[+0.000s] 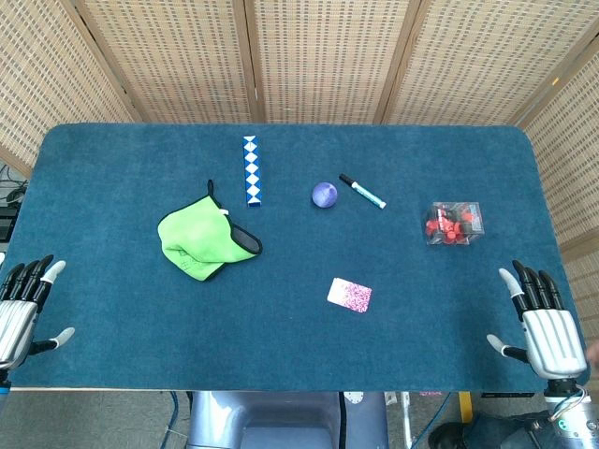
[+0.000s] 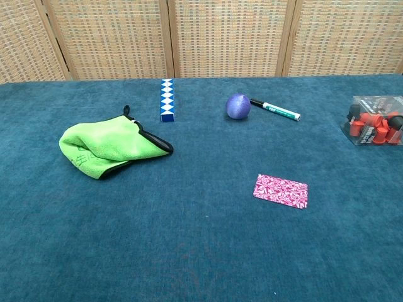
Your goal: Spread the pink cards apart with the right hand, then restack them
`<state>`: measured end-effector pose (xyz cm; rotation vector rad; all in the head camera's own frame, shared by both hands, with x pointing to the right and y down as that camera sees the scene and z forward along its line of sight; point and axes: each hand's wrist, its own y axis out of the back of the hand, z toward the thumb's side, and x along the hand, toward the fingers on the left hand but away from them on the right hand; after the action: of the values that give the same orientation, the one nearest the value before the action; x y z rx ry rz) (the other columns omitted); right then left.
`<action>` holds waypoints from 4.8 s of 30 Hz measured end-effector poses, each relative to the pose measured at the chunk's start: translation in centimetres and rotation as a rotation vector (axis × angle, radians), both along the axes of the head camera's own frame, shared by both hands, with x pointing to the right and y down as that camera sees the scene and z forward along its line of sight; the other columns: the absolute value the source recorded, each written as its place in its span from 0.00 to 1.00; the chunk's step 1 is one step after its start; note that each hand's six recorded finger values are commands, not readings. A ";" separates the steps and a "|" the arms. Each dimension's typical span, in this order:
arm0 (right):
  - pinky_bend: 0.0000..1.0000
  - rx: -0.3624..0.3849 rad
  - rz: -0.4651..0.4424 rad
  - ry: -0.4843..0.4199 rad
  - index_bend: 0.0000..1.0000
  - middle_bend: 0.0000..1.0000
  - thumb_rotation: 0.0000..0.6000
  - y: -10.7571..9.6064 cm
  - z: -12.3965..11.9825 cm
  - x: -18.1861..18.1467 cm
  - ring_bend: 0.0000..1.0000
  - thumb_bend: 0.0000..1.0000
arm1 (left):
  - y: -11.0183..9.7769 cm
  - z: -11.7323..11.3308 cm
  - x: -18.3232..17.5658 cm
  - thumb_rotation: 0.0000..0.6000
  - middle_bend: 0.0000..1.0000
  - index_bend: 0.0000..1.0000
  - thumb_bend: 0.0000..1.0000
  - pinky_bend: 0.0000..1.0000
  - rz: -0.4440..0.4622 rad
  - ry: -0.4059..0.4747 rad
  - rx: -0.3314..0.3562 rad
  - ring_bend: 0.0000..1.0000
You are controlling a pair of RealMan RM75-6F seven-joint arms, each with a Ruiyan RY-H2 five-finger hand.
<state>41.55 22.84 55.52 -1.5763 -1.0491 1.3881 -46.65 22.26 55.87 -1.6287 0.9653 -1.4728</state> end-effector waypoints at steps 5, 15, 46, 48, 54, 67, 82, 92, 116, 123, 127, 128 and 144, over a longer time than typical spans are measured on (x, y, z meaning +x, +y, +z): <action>0.00 -0.003 -0.006 0.004 0.00 0.00 1.00 0.1 0.1 -0.1 0.00 0.00 | 0.0 0.0 0.0 1.00 0.00 0.00 0.01 0.00 0.000 0.000 0.001 0.00; 0.00 -0.022 -0.029 0.004 0.00 0.00 1.00 0.2 0.6 -0.7 0.00 0.09 | -0.1 0.1 0.0 1.00 0.00 0.00 0.01 0.00 -0.005 0.001 -0.002 0.00; 0.02 -0.418 -0.450 -0.179 0.20 0.14 1.00 -0.9 14.1 -12.1 0.04 1.00 | -0.2 0.2 0.0 1.00 0.00 0.00 0.01 0.00 -0.013 -0.015 -0.011 0.00; 0.02 -0.412 -0.458 -0.166 0.19 0.14 1.00 -0.9 14.2 -12.6 0.04 1.00 | -0.2 0.2 0.0 1.00 0.00 0.00 0.01 0.00 -0.013 -0.017 -0.011 0.00; 0.02 -0.410 -0.463 -0.149 0.12 0.10 1.00 -1.0 14.8 -13.9 0.04 1.00 | -0.2 0.2 0.0 1.00 0.00 0.00 0.01 0.00 -0.014 -0.023 -0.011 0.00; 0.02 -0.415 -0.521 -0.113 0.11 0.10 1.00 -0.2 15.3 -16.8 0.04 1.00 | -0.2 0.2 0.0 1.00 0.00 0.00 0.01 0.00 -0.016 -0.021 -0.015 0.00; 0.02 -0.445 -0.475 -0.035 0.11 0.10 1.00 -0.4 17.4 -15.7 0.04 1.00 | -0.2 0.3 0.0 1.00 0.00 0.00 0.01 0.00 -0.019 -0.018 -0.020 0.00; 0.02 -0.447 -0.363 0.046 0.11 0.10 1.00 -3.0 18.4 -12.1 0.04 1.00 | -0.2 0.2 0.0 1.00 0.00 0.00 0.01 0.00 -0.020 -0.013 -0.023 0.00; 0.02 -0.426 -0.486 -0.041 0.11 0.10 1.00 -1.7 16.3 -18.9 0.06 1.00 | -0.2 0.3 -0.1 1.00 0.00 0.00 0.01 0.00 -0.027 -0.007 -0.030 0.00; 0.02 -0.451 -0.501 0.006 0.11 0.11 1.00 -1.1 16.8 -18.0 0.07 1.00 | -0.2 0.3 -0.1 1.00 0.00 0.00 0.01 0.00 -0.026 -0.007 -0.033 0.00; 0.02 -0.469 -0.509 0.027 0.11 0.11 1.00 -0.9 16.3 -16.9 0.08 1.00 | -0.2 0.3 -0.1 1.00 0.00 0.00 0.01 0.00 -0.026 -0.009 -0.033 0.00; 0.02 -0.472 -0.511 0.031 0.11 0.12 1.00 -0.8 16.2 -16.6 0.08 1.00 | -0.2 0.3 0.0 1.00 0.00 0.00 0.01 0.00 -0.026 -0.009 -0.032 0.00; 0.02 -0.515 -0.538 0.055 0.11 0.10 1.00 1.9 13.6 -11.2 0.08 1.00 | -0.1 0.3 0.0 1.00 0.00 0.00 0.01 0.00 -0.026 -0.019 -0.028 0.00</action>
<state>30.34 24.76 69.10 -1.9794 -0.1894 1.3577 -46.65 22.11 56.14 -1.6252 0.9630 -1.5232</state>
